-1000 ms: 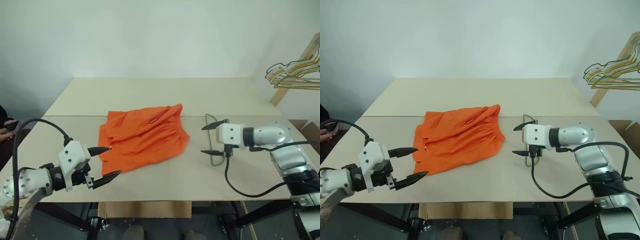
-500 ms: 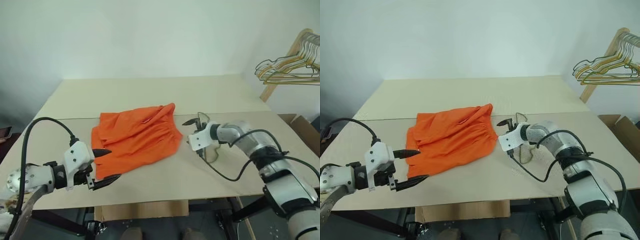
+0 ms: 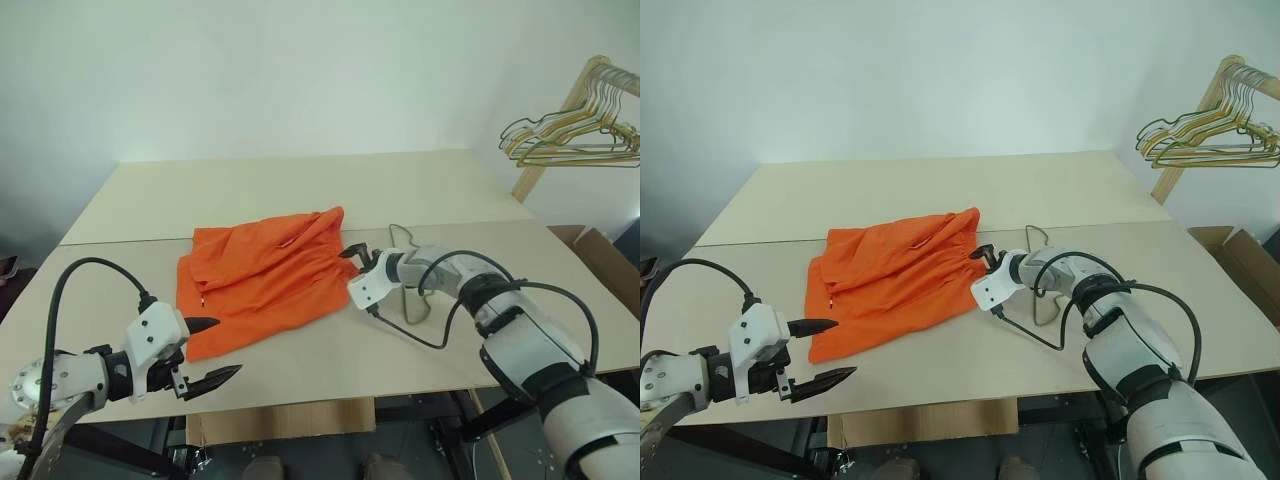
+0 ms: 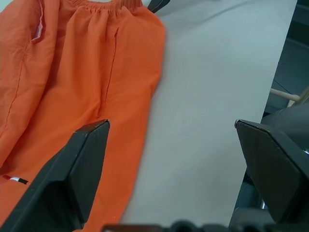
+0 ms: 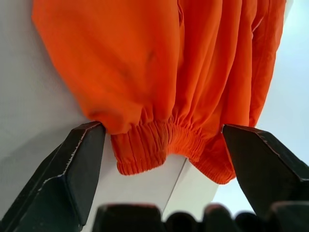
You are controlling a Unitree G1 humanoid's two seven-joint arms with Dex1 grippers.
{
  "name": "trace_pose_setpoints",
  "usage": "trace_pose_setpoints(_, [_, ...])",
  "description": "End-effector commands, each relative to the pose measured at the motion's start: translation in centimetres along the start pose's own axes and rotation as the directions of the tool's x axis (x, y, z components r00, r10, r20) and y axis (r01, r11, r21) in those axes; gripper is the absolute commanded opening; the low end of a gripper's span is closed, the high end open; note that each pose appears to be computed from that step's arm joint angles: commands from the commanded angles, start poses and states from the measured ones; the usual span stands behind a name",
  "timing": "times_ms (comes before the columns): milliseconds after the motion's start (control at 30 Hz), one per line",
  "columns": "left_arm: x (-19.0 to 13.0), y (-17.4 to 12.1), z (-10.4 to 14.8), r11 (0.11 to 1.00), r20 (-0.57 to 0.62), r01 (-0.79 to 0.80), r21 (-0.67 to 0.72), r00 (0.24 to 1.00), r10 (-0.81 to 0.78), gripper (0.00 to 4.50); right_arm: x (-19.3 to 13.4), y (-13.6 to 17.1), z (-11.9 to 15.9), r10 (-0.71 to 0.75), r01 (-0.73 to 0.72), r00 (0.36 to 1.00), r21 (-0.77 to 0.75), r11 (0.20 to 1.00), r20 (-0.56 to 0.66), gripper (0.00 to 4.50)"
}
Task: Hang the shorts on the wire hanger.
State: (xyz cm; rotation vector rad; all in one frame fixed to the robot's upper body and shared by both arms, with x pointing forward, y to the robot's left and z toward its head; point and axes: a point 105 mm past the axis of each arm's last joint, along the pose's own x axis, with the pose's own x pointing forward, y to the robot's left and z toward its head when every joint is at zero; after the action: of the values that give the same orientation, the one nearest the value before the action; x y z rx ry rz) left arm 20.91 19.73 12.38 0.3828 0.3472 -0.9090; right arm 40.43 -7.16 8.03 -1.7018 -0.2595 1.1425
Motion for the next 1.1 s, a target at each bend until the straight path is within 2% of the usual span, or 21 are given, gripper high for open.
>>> trace_pose_setpoints(33, [-0.2, 0.0, 0.6, 0.999, 0.006, -0.015, 0.048, 1.000, 0.015, 4.50, -0.2, -1.3, -0.2, -0.021, 0.021, 1.000, -0.009, 1.000, -0.003, 3.13])
trace_pose_setpoints(267, [-0.6, 1.2, -1.6, 0.993, -0.121, -0.032, 0.115, 0.992, 0.046, 4.50, -0.2, -0.7, -0.5, 0.003, -0.003, 1.000, 0.010, 1.000, -0.015, 0.61])
trace_pose_setpoints(333, [-0.7, 1.8, -2.1, 0.988, -0.156, -0.037, 0.151, 0.986, 0.061, 4.50, -0.3, -0.6, -0.6, 0.006, -0.006, 1.000, 0.015, 1.000, -0.015, 0.03])
trace_pose_setpoints(600, [-0.3, 3.7, -4.0, 0.965, -0.288, 0.016, 0.260, 0.956, 0.061, 4.50, -0.5, 0.0, -0.1, 0.007, -0.010, 1.000, 0.088, 0.996, 0.028, 0.03])
trace_pose_setpoints(867, [2.2, 4.7, -6.2, 0.964, -0.333, 0.066, 0.256, 0.942, 0.024, 4.50, -0.9, 0.4, 0.4, -0.018, 0.008, 0.997, 0.136, 0.991, 0.073, 0.03])
trace_pose_setpoints(967, [2.8, 4.9, -6.6, 0.974, -0.326, 0.066, 0.219, 0.945, 0.009, 3.91, -1.1, 0.5, 0.3, -0.021, 0.009, 0.997, 0.153, 0.988, 0.072, 0.00])
trace_pose_setpoints(1100, [3.1, 5.5, -7.5, 0.974, -0.355, 0.062, 0.219, 0.935, 0.021, 2.56, -1.3, 0.5, 0.3, -0.026, 0.014, 0.997, 0.170, 0.985, 0.073, 0.00])
